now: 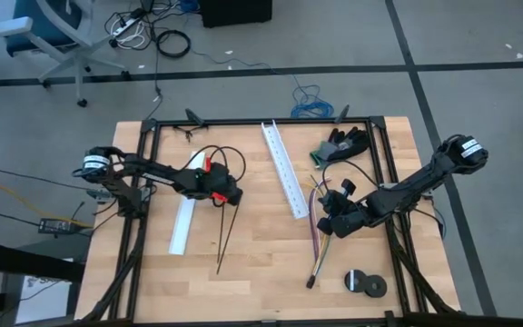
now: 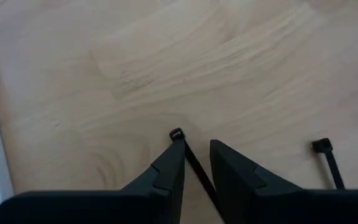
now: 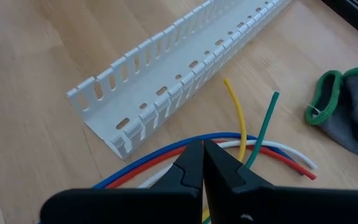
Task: Ziptie cables
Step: Prepare the black zip tie
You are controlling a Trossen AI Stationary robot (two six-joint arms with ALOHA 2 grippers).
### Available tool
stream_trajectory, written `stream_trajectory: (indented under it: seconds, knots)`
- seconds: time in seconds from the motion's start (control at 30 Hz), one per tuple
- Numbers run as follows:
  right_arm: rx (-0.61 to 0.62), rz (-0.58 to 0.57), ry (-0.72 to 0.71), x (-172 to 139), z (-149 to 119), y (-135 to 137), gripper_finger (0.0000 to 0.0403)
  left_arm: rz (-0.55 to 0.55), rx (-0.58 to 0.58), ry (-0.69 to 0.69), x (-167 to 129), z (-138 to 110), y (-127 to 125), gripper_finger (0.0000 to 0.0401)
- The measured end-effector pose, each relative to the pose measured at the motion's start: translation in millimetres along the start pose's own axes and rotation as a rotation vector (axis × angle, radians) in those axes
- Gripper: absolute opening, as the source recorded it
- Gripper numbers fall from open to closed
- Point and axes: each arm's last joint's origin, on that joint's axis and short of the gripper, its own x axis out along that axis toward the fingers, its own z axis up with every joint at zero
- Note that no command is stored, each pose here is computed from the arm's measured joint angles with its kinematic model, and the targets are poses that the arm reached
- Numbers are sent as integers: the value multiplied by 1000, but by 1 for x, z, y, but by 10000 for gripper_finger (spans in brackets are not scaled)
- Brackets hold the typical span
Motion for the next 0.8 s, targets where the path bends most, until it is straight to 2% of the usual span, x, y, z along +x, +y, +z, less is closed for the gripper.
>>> stream_trajectory:
  seconds: [0.23, 0.33, 0.43, 0.53, 0.63, 0.8]
  knots:
    - [15, 13, -11, 0, 1, 1, 3, 15, -4, 5, 2, -3, 4, 79]
    - [18, 17, -11, 0, 2, 2, 2, 17, -13, 11, 4, -4, 7, 55]
    - [23, 22, -13, 0, 2, 2, 1, 13, 26, 13, 5, -4, 7, 14]
    - [28, 27, -17, 0, 3, 3, 2, 6, 71, 1, 5, -4, 6, 6]
    - [32, 30, -20, 0, 3, 3, 1, -25, 118, -39, 4, -4, 1, 3]
    - [35, 33, -22, 0, 3, 3, 1, -122, 179, -200, -11, 3, -15, 2]
